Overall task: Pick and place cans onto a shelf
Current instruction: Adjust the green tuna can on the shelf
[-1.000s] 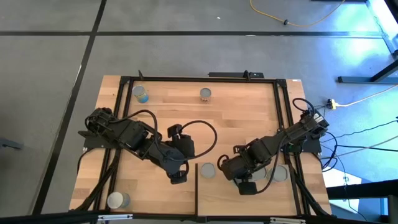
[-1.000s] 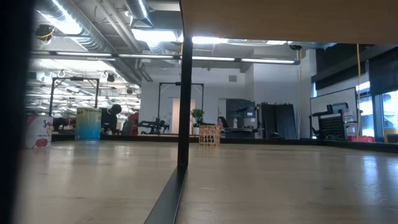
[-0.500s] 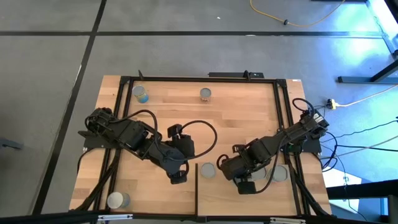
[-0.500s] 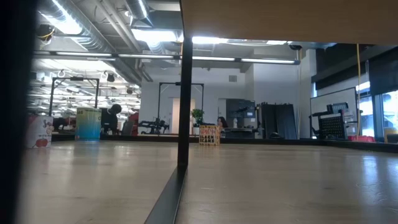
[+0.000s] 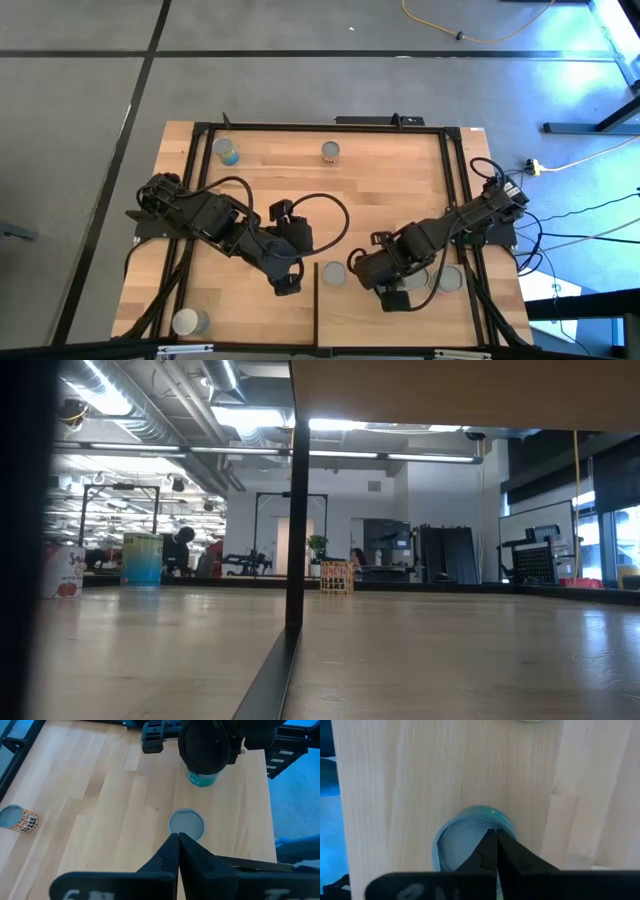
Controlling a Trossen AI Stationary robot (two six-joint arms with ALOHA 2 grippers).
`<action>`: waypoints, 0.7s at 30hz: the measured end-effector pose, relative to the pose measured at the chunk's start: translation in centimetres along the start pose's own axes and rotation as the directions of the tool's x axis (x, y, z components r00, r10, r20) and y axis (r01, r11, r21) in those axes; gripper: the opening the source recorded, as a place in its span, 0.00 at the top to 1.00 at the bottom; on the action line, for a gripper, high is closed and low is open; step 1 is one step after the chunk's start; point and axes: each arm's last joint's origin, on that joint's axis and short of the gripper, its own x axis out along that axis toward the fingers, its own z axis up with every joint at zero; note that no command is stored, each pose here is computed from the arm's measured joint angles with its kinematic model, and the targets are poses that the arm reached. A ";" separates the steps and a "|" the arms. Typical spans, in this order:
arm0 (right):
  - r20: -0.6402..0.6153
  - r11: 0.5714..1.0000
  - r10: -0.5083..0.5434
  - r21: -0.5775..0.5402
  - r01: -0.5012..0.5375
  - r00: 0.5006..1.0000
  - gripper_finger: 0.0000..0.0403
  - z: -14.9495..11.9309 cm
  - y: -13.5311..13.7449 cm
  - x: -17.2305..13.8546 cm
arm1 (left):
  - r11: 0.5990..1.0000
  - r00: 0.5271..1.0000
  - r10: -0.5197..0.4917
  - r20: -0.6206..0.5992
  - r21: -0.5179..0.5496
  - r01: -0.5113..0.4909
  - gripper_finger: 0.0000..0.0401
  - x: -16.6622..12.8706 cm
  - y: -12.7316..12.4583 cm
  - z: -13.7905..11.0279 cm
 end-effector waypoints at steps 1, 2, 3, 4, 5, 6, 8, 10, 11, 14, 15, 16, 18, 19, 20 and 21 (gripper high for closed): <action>0.003 1.000 -0.006 -0.006 0.006 1.000 1.00 0.0 0.0 0.0 | 1.000 1.000 0.000 0.000 0.000 0.000 1.00 0.0 0.0 0.0; 0.007 1.000 -0.015 -0.009 0.015 1.000 1.00 0.0 0.0 0.0 | 1.000 1.000 0.000 0.000 0.000 0.000 1.00 0.0 0.0 0.0; 0.009 1.000 -0.020 -0.010 0.020 1.000 1.00 0.0 -0.1 0.0 | 1.000 1.000 0.000 0.000 0.000 0.000 1.00 0.0 0.0 0.0; 0.009 1.000 -0.020 -0.009 0.020 1.000 1.00 0.0 -0.1 0.0 | 1.000 1.000 0.000 0.000 0.000 0.000 1.00 0.0 0.0 0.0; 0.009 1.000 -0.020 -0.007 0.020 1.000 1.00 0.1 -0.2 0.0 | 1.000 1.000 0.000 0.000 0.000 0.000 1.00 0.0 0.0 0.0; 0.010 1.000 -0.021 -0.005 0.021 1.000 1.00 0.1 -0.2 0.0 | 1.000 1.000 0.000 0.000 0.000 0.000 1.00 0.0 0.0 0.0; 0.015 0.999 -0.032 -0.005 0.032 0.999 1.00 0.1 -0.3 0.0 | 1.000 1.000 0.000 0.000 0.000 0.000 1.00 0.0 0.0 0.0; 0.031 0.998 -0.066 -0.006 0.067 0.997 1.00 0.2 -0.4 0.0 | 1.000 1.000 0.000 0.000 0.000 0.000 1.00 0.0 0.0 0.0; 0.033 0.998 -0.069 -0.005 0.069 0.997 1.00 0.2 -0.4 0.0 | 1.000 1.000 0.000 0.000 0.000 0.000 1.00 0.0 0.0 0.0; 0.037 0.998 -0.070 0.000 0.070 0.997 1.00 0.3 -0.6 -0.1 | 1.000 1.000 0.000 0.000 -0.001 0.000 1.00 0.0 0.0 0.0; 0.039 0.998 -0.070 -0.001 0.070 0.997 1.00 0.3 -0.6 -0.1 | 1.000 1.000 0.000 0.000 -0.001 0.000 1.00 0.0 0.0 0.0; 0.039 0.998 -0.070 -0.002 0.070 0.997 1.00 0.3 -0.6 -0.1 | 1.000 1.000 0.000 0.000 -0.001 0.000 1.00 0.0 0.0 0.0; 0.045 0.997 -0.069 -0.020 0.069 0.997 1.00 0.4 -0.6 -0.1 | 1.000 1.000 0.000 0.000 0.000 0.000 1.00 0.0 0.0 0.0; 0.056 0.997 -0.068 -0.023 0.070 0.996 1.00 0.5 -0.5 -0.1 | 1.000 1.000 0.000 0.000 0.000 0.000 1.00 0.0 0.0 0.0; 0.066 0.997 -0.068 -0.024 0.070 0.996 1.00 0.6 -0.5 -0.1 | 1.000 1.000 0.000 0.000 0.000 0.000 1.00 0.0 0.0 0.0; 0.069 0.997 -0.069 -0.023 0.070 0.995 1.00 0.6 -0.5 -0.1 | 1.000 1.000 0.000 0.000 0.000 0.000 1.00 0.0 0.0 0.0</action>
